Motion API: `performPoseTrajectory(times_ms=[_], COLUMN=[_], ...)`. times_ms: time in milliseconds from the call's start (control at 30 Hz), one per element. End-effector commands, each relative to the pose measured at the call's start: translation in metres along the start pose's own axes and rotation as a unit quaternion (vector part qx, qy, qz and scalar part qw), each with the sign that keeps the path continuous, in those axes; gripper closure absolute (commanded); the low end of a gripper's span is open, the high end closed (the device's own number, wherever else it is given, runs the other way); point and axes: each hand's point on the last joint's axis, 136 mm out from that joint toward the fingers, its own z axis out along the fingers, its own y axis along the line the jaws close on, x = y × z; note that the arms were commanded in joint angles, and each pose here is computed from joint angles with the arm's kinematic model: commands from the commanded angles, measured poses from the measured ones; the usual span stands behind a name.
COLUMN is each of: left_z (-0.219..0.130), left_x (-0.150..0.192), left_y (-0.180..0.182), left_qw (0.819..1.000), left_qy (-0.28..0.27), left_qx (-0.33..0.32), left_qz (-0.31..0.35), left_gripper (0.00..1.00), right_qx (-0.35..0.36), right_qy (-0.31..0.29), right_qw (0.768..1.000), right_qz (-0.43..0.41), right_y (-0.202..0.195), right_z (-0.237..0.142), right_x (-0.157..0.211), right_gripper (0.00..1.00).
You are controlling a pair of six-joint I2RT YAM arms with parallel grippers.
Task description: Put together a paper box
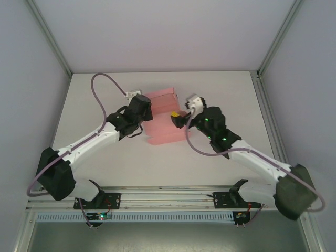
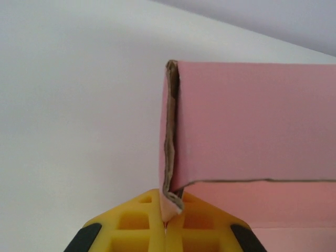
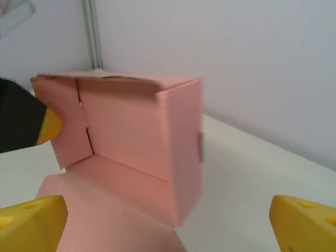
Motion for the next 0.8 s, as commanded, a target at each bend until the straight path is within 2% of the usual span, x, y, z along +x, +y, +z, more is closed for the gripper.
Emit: performPoseTrajectory(times_ms=[0, 100, 167, 267, 333, 367, 400, 467, 500, 600, 667, 700, 733, 767], left_z=[-0.019, -0.04, -0.057, -0.061, -0.057, -0.056, -0.059, -0.067, -0.067, -0.052, -0.04, -0.032, -0.023, -0.011], left_x=[-0.041, -0.079, -0.103, -0.108, -0.087, -0.064, -0.038, 0.004, 0.012, 0.023, 0.042, 0.049, 0.054, 0.057], left_y=[0.002, 0.007, 0.009, -0.007, -0.015, -0.019, -0.021, -0.016, -0.014, -0.012, -0.011, -0.012, -0.016, -0.022], left_qw=[0.99, 0.97, 0.96, 0.931, 0.888, 0.851, 0.806, 0.723, 0.697, 0.639, 0.583, 0.563, 0.551, 0.548], left_qy=[-0.079, -0.141, -0.169, -0.148, -0.088, -0.045, -0.001, 0.072, 0.089, 0.107, 0.133, 0.144, 0.149, 0.149], left_qx=[-0.005, -0.023, -0.025, 0.069, 0.122, 0.157, 0.201, 0.25, 0.25, 0.219, 0.208, 0.203, 0.198, 0.186], left_qz=[0.116, 0.195, 0.224, 0.325, 0.434, 0.5, 0.557, 0.64, 0.666, 0.73, 0.774, 0.788, 0.797, 0.802], left_gripper=[1.0, 1.0, 1.0, 1.0, 1.0, 1.0, 1.0, 1.0, 1.0, 1.0, 1.0, 1.0, 1.0, 1.0], right_qx=[-0.015, 0.02, 0.041, 0.066, 0.072, 0.071, 0.067, 0.058, 0.061, 0.058, 0.064, 0.067, 0.072, 0.072], right_qy=[-0.065, -0.082, -0.092, -0.09, -0.072, -0.058, -0.046, -0.024, -0.016, 0.002, 0.008, 0.01, 0.012, 0.016], right_qw=[0.995, 0.991, 0.988, 0.986, 0.986, 0.988, 0.989, 0.99, 0.989, 0.99, 0.989, 0.989, 0.988, 0.988], right_qz=[0.075, 0.106, 0.114, 0.127, 0.129, 0.128, 0.125, 0.129, 0.131, 0.131, 0.134, 0.135, 0.136, 0.135], right_y=[-0.008, -0.03, -0.04, -0.051, -0.053, -0.053, -0.052, -0.048, -0.048, -0.045, -0.046, -0.047, -0.048, -0.047], right_z=[-0.03, -0.053, -0.068, -0.082, -0.088, -0.09, -0.092, -0.094, -0.095, -0.099, -0.101, -0.103, -0.104, -0.106], right_x=[-0.029, -0.03, -0.032, -0.027, -0.021, -0.016, -0.013, -0.005, -0.001, 0.01, 0.016, 0.018, 0.021, 0.025], right_gripper=[0.02, 0.02, 0.02, 0.02, 0.02, 0.02, 0.02, 0.02, 0.02, 0.02, 0.02, 0.02, 0.02, 0.02])
